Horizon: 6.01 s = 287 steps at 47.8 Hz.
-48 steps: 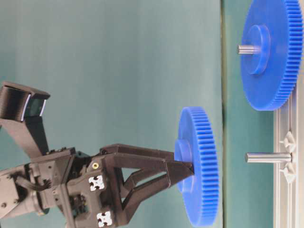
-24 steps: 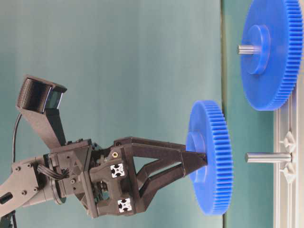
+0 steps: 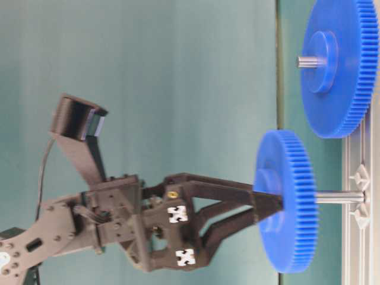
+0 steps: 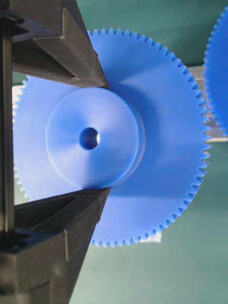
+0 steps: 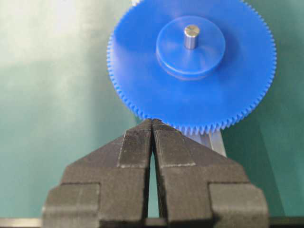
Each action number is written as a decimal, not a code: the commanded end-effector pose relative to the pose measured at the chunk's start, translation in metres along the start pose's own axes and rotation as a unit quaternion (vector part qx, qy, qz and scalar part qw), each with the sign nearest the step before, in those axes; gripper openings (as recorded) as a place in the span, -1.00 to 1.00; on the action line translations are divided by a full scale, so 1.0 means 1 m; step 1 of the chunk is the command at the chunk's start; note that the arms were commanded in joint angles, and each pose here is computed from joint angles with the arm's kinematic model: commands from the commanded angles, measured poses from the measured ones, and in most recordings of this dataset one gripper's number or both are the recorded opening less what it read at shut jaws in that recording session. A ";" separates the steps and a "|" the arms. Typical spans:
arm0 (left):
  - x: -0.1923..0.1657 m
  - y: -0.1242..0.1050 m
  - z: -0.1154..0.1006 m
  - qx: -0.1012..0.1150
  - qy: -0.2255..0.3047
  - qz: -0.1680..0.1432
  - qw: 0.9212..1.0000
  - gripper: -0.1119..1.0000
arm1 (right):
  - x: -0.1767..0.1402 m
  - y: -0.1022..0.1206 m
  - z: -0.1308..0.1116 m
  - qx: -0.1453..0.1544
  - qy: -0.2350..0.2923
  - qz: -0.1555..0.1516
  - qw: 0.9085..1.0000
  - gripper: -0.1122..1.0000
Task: Insert the small gear onto the shaft.
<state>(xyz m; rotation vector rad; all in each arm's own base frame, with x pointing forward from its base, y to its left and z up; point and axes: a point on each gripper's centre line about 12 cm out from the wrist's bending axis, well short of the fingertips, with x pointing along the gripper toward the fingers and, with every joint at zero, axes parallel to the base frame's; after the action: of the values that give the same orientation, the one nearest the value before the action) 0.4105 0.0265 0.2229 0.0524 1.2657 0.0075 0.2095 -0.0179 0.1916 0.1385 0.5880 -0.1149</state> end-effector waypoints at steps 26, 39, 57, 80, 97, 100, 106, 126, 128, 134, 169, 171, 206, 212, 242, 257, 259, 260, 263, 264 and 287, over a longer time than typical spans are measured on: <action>0.007 0.011 0.001 -0.010 -0.012 0.006 1.000 0.45 | 0.000 0.000 0.004 0.005 -0.006 0.000 1.000 -0.69; 0.019 0.010 -0.007 -0.010 -0.009 0.006 1.000 0.45 | 0.000 0.000 0.004 0.004 -0.006 0.000 1.000 -0.69; 0.022 0.028 -0.018 -0.030 0.001 0.011 0.999 0.44 | 0.000 0.000 0.004 0.005 -0.007 -0.001 1.000 -0.69; 0.020 0.029 -0.017 -0.024 -0.001 0.013 1.000 0.45 | 0.000 0.000 0.004 0.005 -0.007 -0.001 1.000 -0.69; 0.014 0.030 -0.014 -0.025 -0.008 0.013 1.000 0.45 | 0.000 0.000 0.004 0.005 -0.008 0.000 1.000 -0.69; 0.012 0.029 -0.013 -0.024 -0.012 0.014 1.000 0.45 | 0.000 0.000 0.004 0.005 -0.009 0.000 1.000 -0.69; 0.009 0.030 -0.011 -0.024 -0.015 0.015 1.000 0.45 | 0.000 0.000 0.004 0.005 -0.009 0.000 1.000 -0.69; 0.005 0.030 -0.012 -0.024 0.000 0.012 1.000 0.45 | 0.000 0.000 0.004 0.005 -0.008 0.000 1.000 -0.69; 0.005 0.030 -0.012 -0.023 0.002 0.012 1.000 0.45 | 0.000 0.000 0.004 0.005 -0.008 0.000 1.000 -0.69; 0.007 0.029 -0.014 -0.024 0.010 0.011 1.000 0.45 | 0.000 0.000 0.004 0.005 -0.009 0.000 1.000 -0.69; -0.005 0.029 -0.001 -0.022 -0.010 0.013 1.000 0.75 | 0.000 0.000 0.004 0.005 -0.009 0.000 1.000 -0.69; -0.005 0.029 -0.001 -0.021 -0.010 0.013 1.000 0.75 | 0.000 0.000 0.004 0.005 -0.009 0.000 1.000 -0.69; -0.014 0.013 0.003 -0.009 -0.024 0.009 1.000 0.74 | 0.000 0.000 0.004 0.006 -0.009 0.000 1.000 -0.69; -0.022 0.009 0.004 -0.006 -0.036 0.008 0.999 0.74 | 0.000 0.000 0.004 0.005 -0.009 0.000 1.000 -0.69; -0.080 0.000 -0.004 -0.023 -0.112 0.007 0.993 0.74 | 0.000 -0.001 0.001 0.007 -0.010 0.000 1.000 -0.69; -0.102 -0.001 -0.003 -0.021 -0.160 0.009 0.987 0.74 | 0.000 0.000 0.001 0.006 -0.011 0.000 1.000 -0.69; -0.104 -0.001 -0.003 -0.022 -0.168 0.010 0.985 0.74 | 0.000 0.000 0.001 0.006 -0.011 0.000 1.000 -0.69; -0.105 -0.001 -0.004 -0.022 -0.171 0.010 0.985 0.74 | 0.000 -0.001 0.001 0.006 -0.011 0.000 1.000 -0.69; -0.108 -0.002 -0.005 -0.021 -0.184 0.011 0.983 0.74 | 0.000 -0.001 0.001 0.007 -0.011 0.000 1.000 -0.69; -0.109 -0.001 -0.006 -0.022 -0.186 0.011 0.982 0.74 | 0.000 -0.001 0.001 0.006 -0.011 0.000 1.000 -0.69; -0.115 -0.006 -0.036 -0.040 -0.191 0.006 0.981 0.74 | 0.000 -0.001 0.001 0.007 -0.012 0.000 1.000 -0.69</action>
<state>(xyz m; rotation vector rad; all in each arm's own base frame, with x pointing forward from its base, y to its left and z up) 0.3468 0.0193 0.3093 -0.0055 0.9237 0.0551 0.2080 -0.0181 0.1888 0.1386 0.5802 -0.1166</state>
